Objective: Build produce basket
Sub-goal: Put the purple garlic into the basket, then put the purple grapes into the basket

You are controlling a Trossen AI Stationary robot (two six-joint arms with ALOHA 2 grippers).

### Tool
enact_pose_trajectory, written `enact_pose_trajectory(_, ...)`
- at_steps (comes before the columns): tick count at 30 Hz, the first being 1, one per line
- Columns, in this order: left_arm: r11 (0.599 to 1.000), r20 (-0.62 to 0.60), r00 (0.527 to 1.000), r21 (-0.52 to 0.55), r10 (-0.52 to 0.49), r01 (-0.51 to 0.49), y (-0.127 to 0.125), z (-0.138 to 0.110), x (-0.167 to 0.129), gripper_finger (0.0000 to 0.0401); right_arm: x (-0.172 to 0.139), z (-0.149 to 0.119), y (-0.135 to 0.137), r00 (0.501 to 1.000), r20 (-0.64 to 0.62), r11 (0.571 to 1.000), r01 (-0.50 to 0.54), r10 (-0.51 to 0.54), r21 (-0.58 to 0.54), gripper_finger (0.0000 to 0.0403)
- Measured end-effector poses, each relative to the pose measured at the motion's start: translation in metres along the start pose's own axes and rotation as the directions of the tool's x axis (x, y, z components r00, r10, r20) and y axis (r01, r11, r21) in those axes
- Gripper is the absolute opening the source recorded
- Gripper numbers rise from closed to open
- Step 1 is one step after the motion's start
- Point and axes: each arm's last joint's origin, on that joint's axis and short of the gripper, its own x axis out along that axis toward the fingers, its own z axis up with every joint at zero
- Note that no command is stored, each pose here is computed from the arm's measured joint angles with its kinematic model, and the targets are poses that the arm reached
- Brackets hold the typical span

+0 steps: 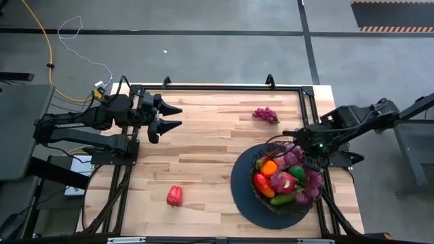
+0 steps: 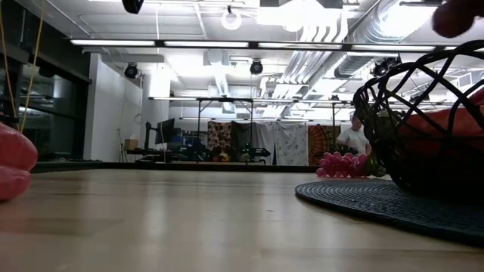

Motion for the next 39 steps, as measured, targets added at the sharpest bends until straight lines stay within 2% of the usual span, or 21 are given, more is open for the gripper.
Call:
enact_pose_trajectory(5,1.000,0.008,1.000,0.000,-0.003,0.003,0.000,0.001,0.000,0.0278,0.003,-0.010,-0.008,0.999,-0.022,0.999,-0.034,0.034,0.025,0.0167)
enact_pose_trajectory(10,1.000,0.008,1.000,0.000,-0.003,0.003,0.000,0.001,0.000,0.0278,0.017,-0.008,-0.016,0.989,0.051,0.987,0.137,-0.142,0.082,0.0167)
enact_pose_trajectory(17,1.000,0.008,1.000,0.000,-0.003,0.003,0.000,0.001,0.000,0.0278,0.057,-0.006,-0.029,0.972,-0.067,0.954,0.234,-0.225,0.190,0.0167)
enact_pose_trajectory(20,1.000,0.008,1.000,0.000,-0.003,0.003,0.000,0.001,0.000,0.0278,0.074,-0.004,-0.033,0.969,-0.079,0.950,0.244,-0.233,0.197,0.0167)
enact_pose_trajectory(24,1.000,0.008,1.000,0.000,-0.003,0.003,0.000,0.001,0.000,0.0278,0.085,0.001,-0.031,0.980,-0.026,0.961,0.197,-0.196,0.196,0.0174)
enact_pose_trajectory(30,1.000,0.006,1.000,0.000,-0.008,0.008,0.000,0.001,0.000,0.0278,0.076,0.004,-0.027,0.986,0.003,0.969,0.161,-0.164,0.190,0.0236)
enact_pose_trajectory(34,1.000,0.005,1.000,0.001,-0.010,0.010,-0.001,0.001,0.000,0.0278,0.059,0.000,-0.026,0.983,-0.023,0.965,0.184,-0.183,0.189,0.0283)
enact_pose_trajectory(37,1.000,0.005,1.000,0.001,-0.010,0.010,-0.001,0.001,0.000,0.0278,0.043,-0.004,-0.026,0.979,-0.043,0.961,0.203,-0.198,0.190,0.0300)
enact_pose_trajectory(39,1.000,0.005,1.000,0.010,-0.011,0.011,-0.001,0.001,0.000,0.0278,0.034,-0.003,-0.023,0.984,-0.009,0.966,0.174,-0.176,0.191,0.0303)
